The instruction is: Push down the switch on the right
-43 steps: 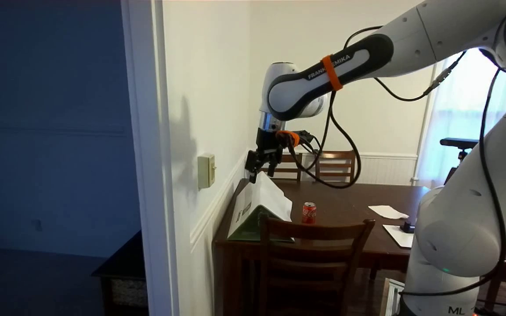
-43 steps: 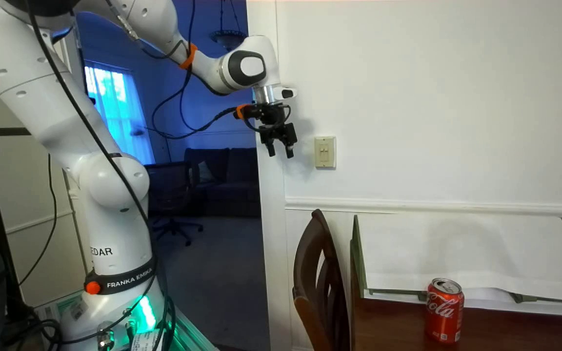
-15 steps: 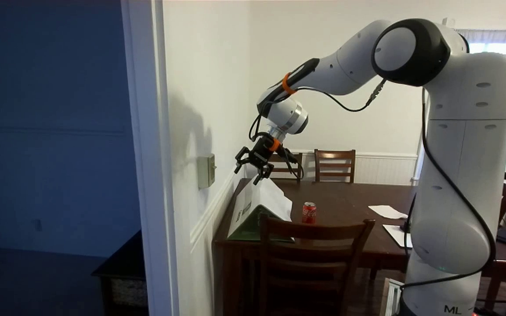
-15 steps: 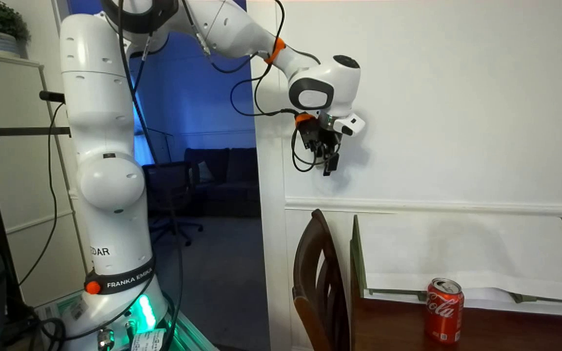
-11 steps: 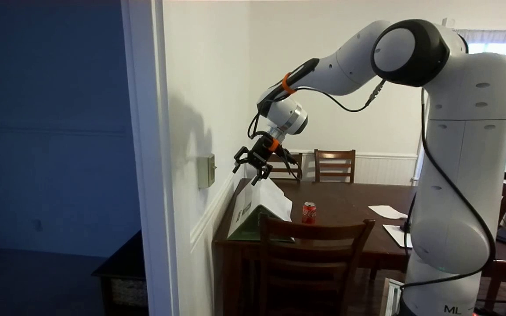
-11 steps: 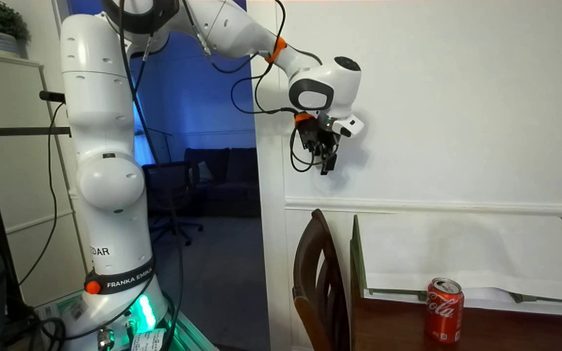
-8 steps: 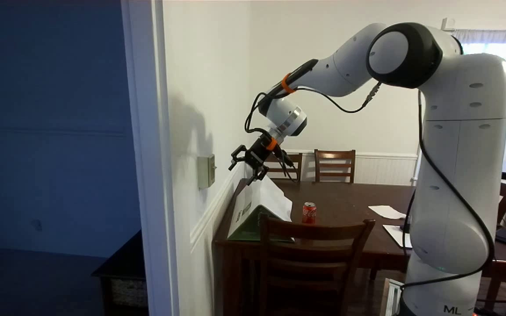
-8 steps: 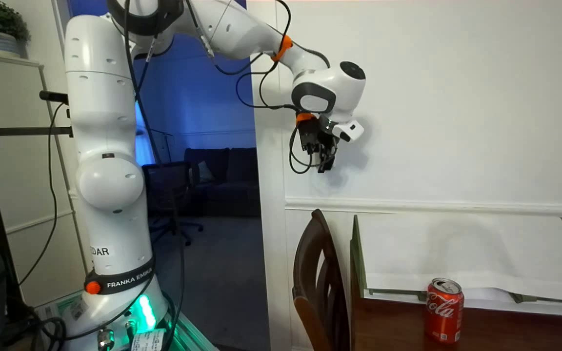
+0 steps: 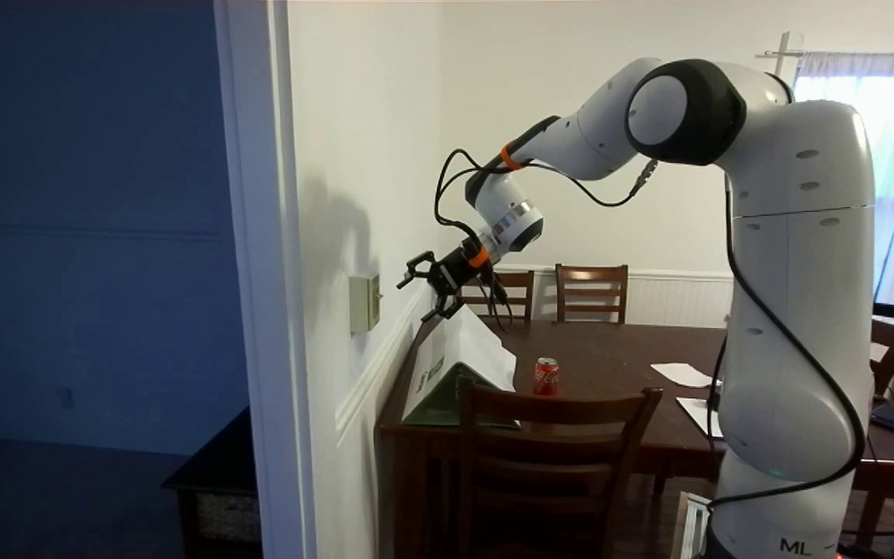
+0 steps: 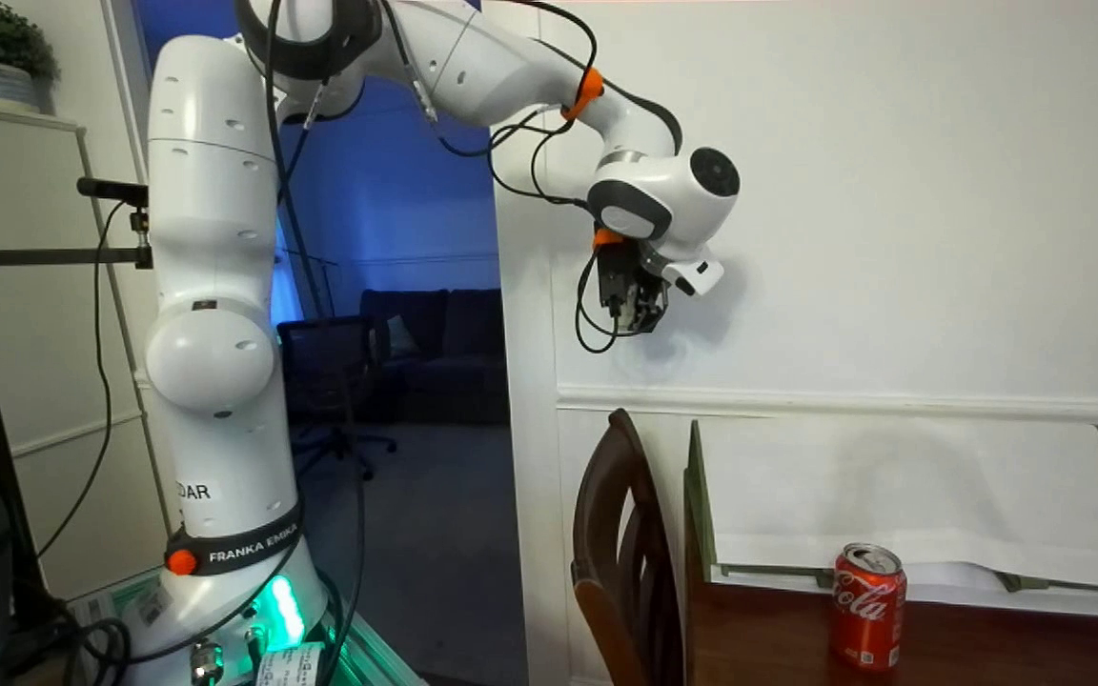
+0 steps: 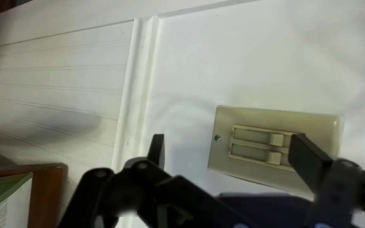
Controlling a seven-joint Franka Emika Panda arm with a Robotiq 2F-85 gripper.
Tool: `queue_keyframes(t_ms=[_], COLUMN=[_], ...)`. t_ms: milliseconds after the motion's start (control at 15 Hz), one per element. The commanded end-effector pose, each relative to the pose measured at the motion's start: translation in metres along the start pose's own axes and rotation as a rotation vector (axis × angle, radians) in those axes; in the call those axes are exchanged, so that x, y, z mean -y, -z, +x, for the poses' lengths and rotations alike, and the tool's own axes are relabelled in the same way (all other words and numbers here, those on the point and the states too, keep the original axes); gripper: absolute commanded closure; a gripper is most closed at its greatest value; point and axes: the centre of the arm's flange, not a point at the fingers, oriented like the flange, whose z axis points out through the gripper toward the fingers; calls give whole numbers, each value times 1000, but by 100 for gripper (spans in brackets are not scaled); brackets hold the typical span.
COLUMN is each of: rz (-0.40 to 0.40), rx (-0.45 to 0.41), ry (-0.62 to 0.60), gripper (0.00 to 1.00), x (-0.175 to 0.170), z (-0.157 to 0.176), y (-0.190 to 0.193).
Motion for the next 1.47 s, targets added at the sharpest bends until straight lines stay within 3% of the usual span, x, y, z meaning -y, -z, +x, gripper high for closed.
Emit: queue_keyframes(t_ms=[0, 400, 1400], rz=[73, 146, 159], rx=[10, -30, -52], ry=[5, -22, -61], gripper=[0, 0, 0], x=[-5, -8, -10], z=[12, 19, 26], y=[-5, -13, -37])
